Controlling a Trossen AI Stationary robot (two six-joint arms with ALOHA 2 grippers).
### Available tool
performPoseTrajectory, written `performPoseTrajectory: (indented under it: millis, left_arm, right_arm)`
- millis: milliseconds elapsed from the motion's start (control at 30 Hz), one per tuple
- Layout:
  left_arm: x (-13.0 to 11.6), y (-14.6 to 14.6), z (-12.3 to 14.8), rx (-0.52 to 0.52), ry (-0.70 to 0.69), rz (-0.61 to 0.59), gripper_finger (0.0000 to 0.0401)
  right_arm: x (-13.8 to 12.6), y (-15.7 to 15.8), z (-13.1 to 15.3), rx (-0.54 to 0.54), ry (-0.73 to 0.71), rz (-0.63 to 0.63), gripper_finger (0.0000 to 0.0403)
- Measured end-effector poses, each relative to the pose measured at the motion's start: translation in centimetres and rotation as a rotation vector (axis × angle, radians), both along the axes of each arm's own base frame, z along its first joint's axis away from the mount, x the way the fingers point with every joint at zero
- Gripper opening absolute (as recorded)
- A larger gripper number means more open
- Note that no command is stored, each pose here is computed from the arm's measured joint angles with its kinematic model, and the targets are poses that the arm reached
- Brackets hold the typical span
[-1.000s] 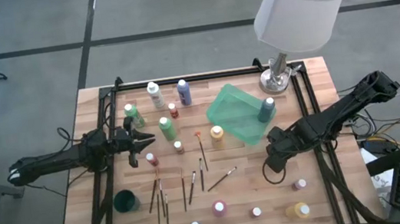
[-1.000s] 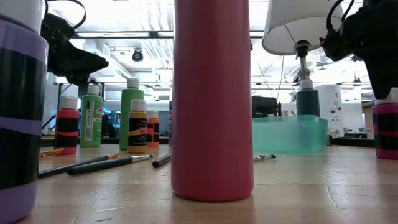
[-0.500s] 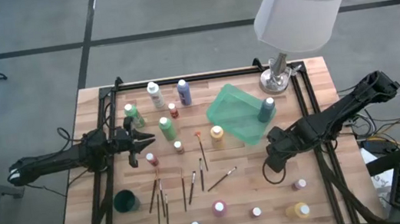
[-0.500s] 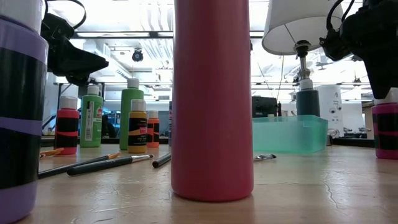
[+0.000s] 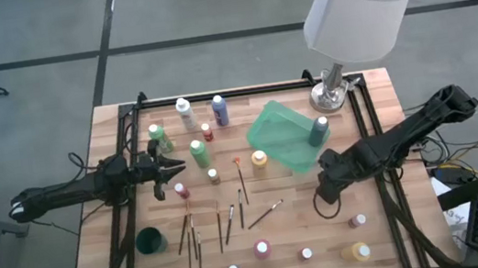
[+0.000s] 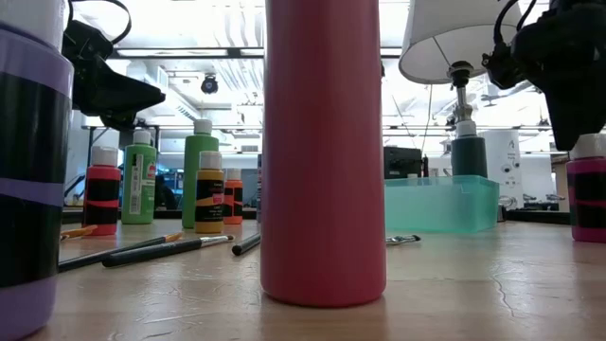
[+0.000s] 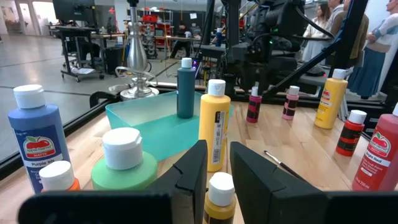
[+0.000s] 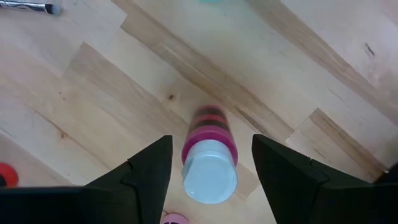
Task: Pick & Place Paint Supplies
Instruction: Put the big yellow paint bottle into the green bin
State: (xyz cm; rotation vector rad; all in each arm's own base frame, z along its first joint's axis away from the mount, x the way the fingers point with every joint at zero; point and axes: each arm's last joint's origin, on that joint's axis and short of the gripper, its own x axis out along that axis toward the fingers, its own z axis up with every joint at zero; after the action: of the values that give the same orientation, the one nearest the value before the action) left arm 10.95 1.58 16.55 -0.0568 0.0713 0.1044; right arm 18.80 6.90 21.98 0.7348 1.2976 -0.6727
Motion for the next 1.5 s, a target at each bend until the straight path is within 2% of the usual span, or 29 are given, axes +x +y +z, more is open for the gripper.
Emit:
performPoseTrajectory:
  millis: [200,400,633,833,1000,1200,1367,1500]
  left_arm:
    - [0.0,0.0,0.0,0.000,0.001,0.000,0.0076]
    - [0.0,0.0,0.0,0.000,0.000,0.000,0.0076]
    - [0.0,0.0,0.0,0.000,0.001,0.000,0.0076]
    - [0.0,0.0,0.0,0.000,0.000,0.000,0.0076]
    - [0.0,0.0,0.0,0.000,0.000,0.000,0.0076]
    - [0.0,0.0,0.0,0.000,0.000,0.000,0.0076]
    - [0.0,0.0,0.0,0.000,0.001,0.000,0.0076]
    - [0.0,0.0,0.0,-0.001,0.003,0.000,0.0076]
  right_arm:
    - [0.4,-1.0,0.5,-0.028,-0.031,0.002,0.0227]
    - [1.5,-2.1,2.2,-0.089,-0.104,0.031,0.0238]
    - [3.1,-3.9,5.7,-0.129,-0.218,0.076,0.0244]
    - [3.9,-4.1,10.1,-0.165,-0.339,0.248,0.0229]
    - [3.4,-3.5,13.8,-0.054,-0.413,0.321,0.0209]
    - [1.2,-0.7,16.4,0.041,-0.327,0.350,0.0183]
    - [-0.1,2.6,17.0,0.126,-0.276,0.302,0.0169]
    - [-0.5,5.2,16.4,0.179,-0.218,0.220,0.0167]
